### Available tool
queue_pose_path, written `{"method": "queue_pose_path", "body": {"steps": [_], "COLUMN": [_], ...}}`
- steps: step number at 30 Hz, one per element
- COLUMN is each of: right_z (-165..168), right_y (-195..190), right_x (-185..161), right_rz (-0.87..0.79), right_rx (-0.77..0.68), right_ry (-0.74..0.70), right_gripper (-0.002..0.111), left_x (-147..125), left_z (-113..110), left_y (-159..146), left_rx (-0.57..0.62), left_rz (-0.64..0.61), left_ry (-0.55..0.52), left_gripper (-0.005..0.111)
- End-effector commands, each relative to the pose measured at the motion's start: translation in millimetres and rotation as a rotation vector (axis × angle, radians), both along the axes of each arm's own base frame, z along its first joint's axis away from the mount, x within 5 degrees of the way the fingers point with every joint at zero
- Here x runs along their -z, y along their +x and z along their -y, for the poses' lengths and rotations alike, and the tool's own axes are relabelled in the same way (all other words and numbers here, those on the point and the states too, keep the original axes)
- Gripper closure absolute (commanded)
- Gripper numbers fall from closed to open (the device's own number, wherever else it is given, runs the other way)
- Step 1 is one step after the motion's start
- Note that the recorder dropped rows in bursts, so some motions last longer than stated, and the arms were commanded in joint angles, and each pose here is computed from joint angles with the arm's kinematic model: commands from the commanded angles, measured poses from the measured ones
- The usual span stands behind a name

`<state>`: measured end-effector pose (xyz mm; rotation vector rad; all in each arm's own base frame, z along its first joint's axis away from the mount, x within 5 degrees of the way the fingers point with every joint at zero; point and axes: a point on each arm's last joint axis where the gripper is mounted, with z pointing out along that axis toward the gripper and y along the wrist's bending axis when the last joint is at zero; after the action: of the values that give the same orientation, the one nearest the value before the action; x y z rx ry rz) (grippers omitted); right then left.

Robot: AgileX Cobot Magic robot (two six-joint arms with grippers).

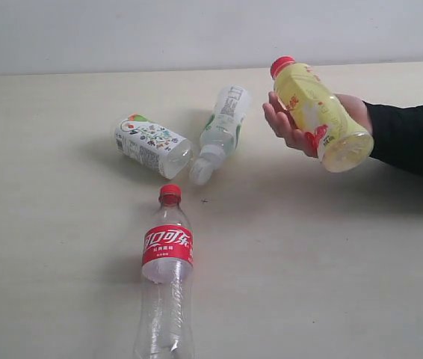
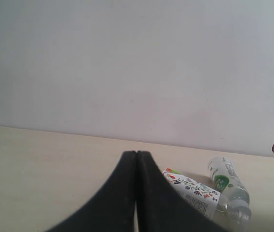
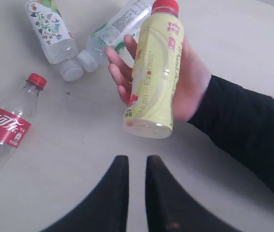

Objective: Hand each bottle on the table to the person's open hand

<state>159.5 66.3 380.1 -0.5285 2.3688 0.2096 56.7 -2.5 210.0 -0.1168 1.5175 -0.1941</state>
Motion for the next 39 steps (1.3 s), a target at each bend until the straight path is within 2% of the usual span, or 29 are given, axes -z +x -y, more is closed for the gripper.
{"method": "queue_pose_path", "body": {"steps": [1,5,8,14,20,28,39], "right_z": [23,41,50,52,53,67,66], "right_y": [-55,-99,-117,-116,-121,-151,-150], "right_x": [-3,-5,3,43,63,71,71], "right_rz": [0.223,0.429,0.472,0.436,0.581,0.763,0.782], "right_rx": [-0.002,0.006,0.022,0.041,0.041,0.053,0.055], "right_ry": [0.047,0.112,0.100,0.069,0.137,0.169,0.184], "right_gripper": [0.108,0.108,0.108,0.108,0.108,0.108,0.108], "left_x": [-1,-1,-1,-1,-1,-1,-1], "left_z": [0,0,0,0,0,0,0], "left_y": [0,0,0,0,0,0,0], "left_rx": [0.006,0.006,0.006,0.006,0.006,0.006,0.006], "left_rz": [0.008,0.008,0.008,0.008,0.008,0.008,0.008], "left_ry": [-0.002,-0.002,-0.002,-0.002,-0.002,-0.002,-0.002], "left_gripper": [0.107,0.107,0.107,0.107,0.107,0.107,0.107]}}
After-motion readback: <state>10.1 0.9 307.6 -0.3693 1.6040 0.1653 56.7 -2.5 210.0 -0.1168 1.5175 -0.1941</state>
